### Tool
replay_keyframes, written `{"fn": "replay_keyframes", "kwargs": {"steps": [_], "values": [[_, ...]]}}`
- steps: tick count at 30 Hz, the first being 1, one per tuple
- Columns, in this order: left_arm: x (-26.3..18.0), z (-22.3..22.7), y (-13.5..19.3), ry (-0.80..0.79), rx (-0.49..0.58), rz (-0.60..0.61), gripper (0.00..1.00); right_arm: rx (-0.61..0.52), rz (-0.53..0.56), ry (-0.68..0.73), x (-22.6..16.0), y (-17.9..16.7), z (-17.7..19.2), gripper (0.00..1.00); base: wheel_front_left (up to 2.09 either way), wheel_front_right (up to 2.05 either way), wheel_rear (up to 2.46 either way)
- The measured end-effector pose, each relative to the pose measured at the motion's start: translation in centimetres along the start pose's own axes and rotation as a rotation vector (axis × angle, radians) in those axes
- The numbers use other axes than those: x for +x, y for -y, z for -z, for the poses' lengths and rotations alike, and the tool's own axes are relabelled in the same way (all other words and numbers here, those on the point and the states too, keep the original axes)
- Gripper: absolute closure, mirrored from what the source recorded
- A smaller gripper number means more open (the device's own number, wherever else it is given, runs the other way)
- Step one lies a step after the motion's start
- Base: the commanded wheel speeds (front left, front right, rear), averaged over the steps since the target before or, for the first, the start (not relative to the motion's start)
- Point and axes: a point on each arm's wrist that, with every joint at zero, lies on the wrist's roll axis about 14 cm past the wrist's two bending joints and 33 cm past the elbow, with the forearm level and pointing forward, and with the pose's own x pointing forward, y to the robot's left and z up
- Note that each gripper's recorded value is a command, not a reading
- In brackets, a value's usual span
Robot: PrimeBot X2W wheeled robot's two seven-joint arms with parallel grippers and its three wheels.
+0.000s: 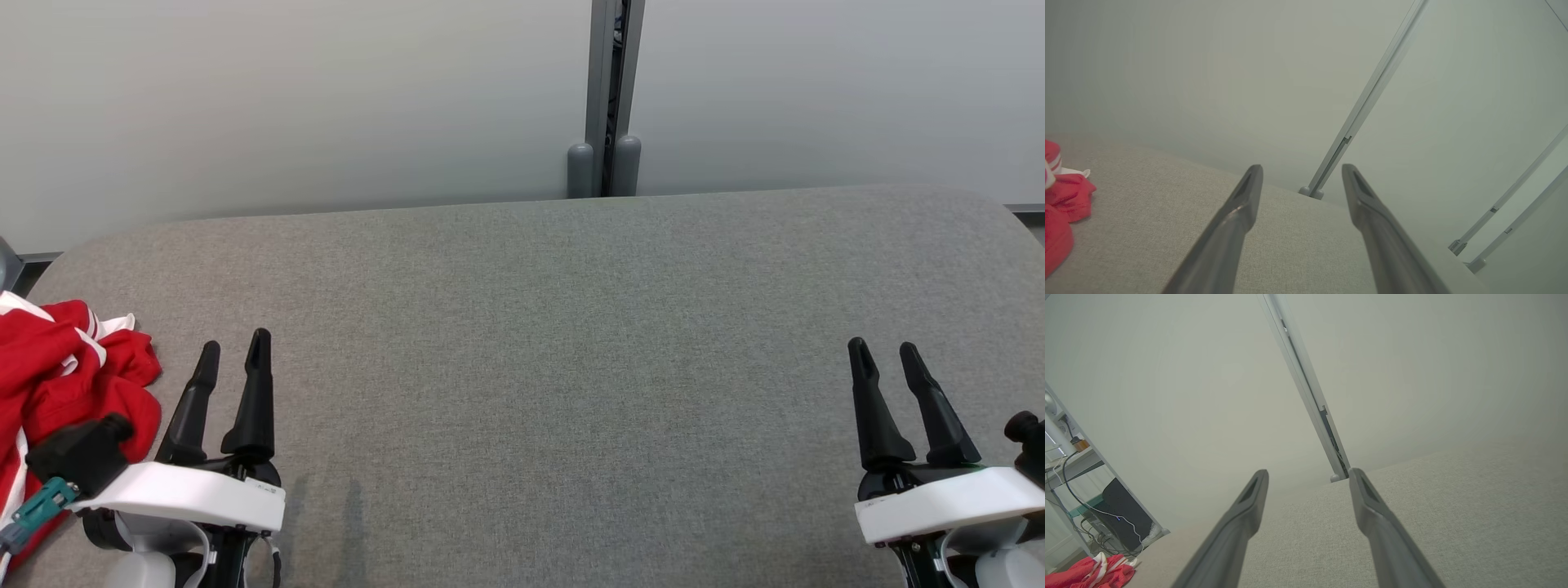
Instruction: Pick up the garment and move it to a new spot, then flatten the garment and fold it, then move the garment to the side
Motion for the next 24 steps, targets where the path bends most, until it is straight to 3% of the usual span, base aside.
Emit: {"fn": "replay_keyframes", "kwargs": {"steps": [24], "values": [[-0.7, 3.1, -1.5, -0.074, 0.261, -0.031, 0.0, -0.266, 0.034, -0.06, -0.7, 1.9, 1.5, 0.0, 0.0, 0.0, 0.0]]}}
